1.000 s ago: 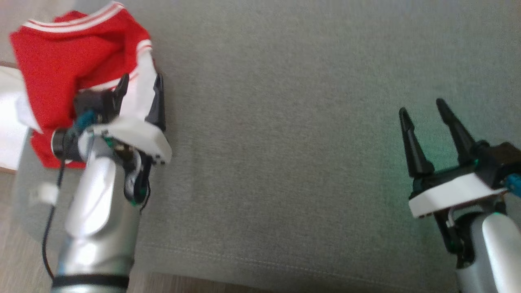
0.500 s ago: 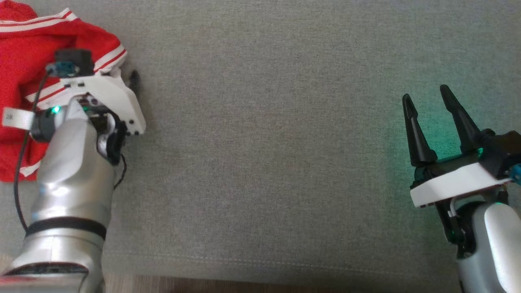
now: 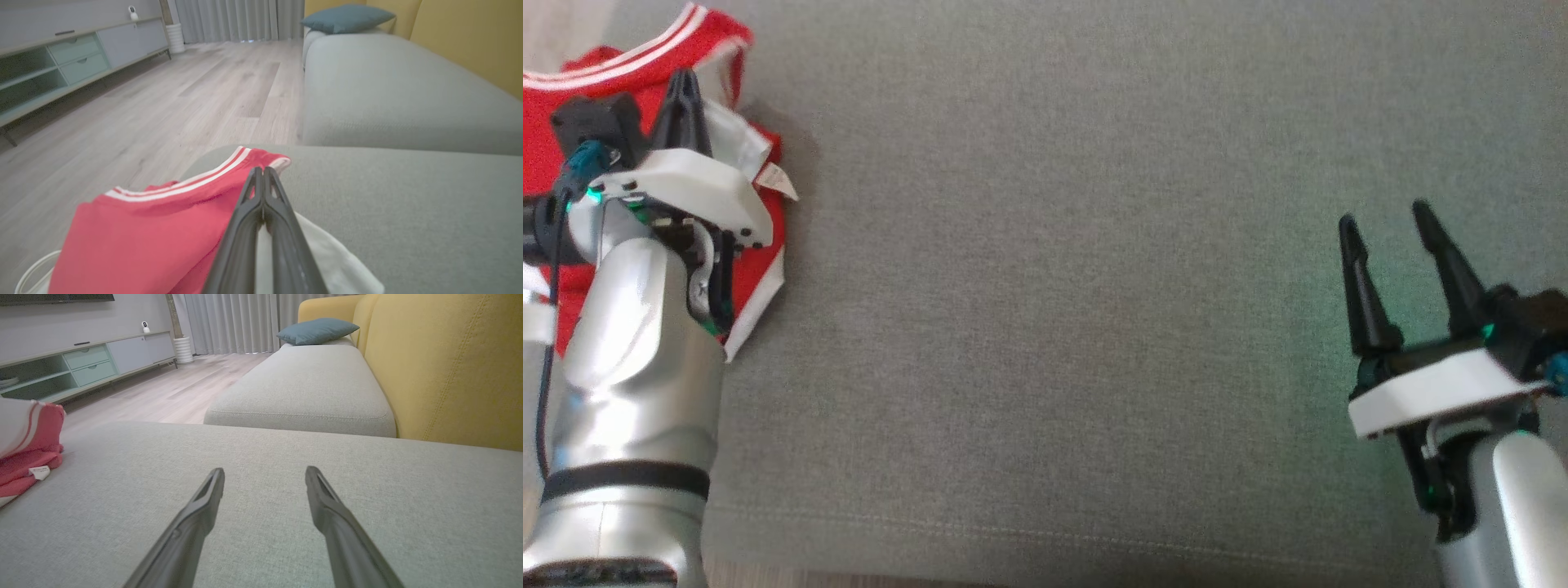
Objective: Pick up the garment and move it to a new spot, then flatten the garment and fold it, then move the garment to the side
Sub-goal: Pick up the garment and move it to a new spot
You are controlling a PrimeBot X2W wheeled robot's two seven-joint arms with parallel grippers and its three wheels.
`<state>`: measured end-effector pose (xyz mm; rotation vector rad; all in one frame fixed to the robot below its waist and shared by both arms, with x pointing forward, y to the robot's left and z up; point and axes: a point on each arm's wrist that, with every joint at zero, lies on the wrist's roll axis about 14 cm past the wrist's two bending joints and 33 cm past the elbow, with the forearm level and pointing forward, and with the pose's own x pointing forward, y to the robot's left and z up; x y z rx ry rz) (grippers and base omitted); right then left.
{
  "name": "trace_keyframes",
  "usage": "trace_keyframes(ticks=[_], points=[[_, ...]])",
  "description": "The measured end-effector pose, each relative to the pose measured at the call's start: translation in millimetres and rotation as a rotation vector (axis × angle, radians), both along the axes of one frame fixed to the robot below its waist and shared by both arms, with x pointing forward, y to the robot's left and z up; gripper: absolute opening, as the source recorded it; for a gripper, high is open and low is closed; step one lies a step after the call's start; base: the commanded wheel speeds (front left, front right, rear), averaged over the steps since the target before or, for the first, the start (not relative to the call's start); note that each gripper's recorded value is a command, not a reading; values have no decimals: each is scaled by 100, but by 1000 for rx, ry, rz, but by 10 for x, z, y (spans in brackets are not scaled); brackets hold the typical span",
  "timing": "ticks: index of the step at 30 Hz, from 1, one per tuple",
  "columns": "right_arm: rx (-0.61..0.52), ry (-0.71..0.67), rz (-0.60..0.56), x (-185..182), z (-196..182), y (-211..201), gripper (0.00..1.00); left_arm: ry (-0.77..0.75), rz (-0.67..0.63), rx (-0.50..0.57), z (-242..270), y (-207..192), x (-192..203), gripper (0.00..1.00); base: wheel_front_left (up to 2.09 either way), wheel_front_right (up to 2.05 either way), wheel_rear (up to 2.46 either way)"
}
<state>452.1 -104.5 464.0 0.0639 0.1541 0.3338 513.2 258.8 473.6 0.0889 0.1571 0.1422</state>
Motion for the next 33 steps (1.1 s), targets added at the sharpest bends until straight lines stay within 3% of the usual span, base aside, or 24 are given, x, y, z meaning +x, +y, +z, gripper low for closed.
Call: trace_keyframes(ticks=[8,15,22,33], points=[[22,-38,3,-173,213,66,100,-270,-37,42,854,-114,-272,0,0,0,0],[36,-88,-36,-324,437,-28,100,-355,-151,10,1229,-584,-603,0,0,0,0],[45,-128,-130,-487,603,-315,100,-354,-408,-103,1304,-1597,-722,0,0,0,0],[14,-140,-330,-833,669,-969,100,-291,-947,-225,1228,-3408,-998,0,0,0,0]])
